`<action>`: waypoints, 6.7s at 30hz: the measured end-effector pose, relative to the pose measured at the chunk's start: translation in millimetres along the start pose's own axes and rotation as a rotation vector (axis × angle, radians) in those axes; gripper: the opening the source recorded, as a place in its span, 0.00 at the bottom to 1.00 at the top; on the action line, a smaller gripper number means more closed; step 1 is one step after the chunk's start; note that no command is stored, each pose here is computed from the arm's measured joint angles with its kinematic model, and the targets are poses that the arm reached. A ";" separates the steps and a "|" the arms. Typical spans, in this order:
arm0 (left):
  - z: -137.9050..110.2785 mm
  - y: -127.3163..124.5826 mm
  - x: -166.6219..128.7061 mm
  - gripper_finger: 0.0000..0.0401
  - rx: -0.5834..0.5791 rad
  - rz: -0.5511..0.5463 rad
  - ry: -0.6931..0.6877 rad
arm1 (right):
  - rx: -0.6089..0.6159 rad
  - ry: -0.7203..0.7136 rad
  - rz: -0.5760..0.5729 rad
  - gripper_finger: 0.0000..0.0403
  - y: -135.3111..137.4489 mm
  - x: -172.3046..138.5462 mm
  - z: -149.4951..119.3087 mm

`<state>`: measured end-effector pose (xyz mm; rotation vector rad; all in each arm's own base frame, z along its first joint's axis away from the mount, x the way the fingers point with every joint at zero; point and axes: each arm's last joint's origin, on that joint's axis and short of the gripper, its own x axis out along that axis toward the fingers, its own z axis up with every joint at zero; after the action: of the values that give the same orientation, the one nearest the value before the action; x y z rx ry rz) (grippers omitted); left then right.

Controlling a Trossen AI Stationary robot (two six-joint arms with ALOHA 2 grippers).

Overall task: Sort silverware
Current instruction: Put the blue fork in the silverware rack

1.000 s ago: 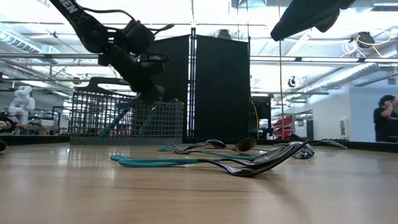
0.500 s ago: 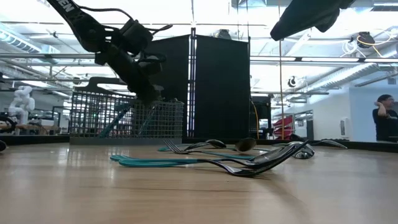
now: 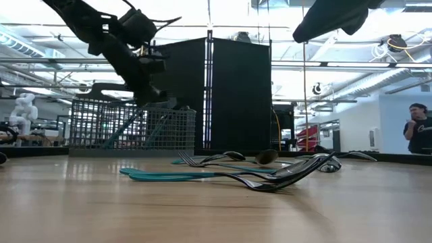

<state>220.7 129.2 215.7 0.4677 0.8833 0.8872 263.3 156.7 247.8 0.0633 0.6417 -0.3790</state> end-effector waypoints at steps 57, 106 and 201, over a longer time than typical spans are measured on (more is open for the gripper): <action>9.2 12.0 0.0 0.29 -0.598 0.064 -0.493 | -0.013 0.012 0.029 0.00 3.1 -2.6 -2.0; 35.9 -232.7 -179.8 0.29 -0.041 -1.218 -0.747 | 0.023 0.286 0.163 0.00 17.7 7.0 -7.8; 50.4 -303.1 -125.0 0.04 0.266 -1.212 -0.157 | -0.401 0.090 -0.042 0.00 -23.5 -6.3 35.3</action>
<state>363.2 -145.9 97.3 0.1495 0.9370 -0.3729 270.3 130.7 281.2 -0.3171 0.7983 -0.2836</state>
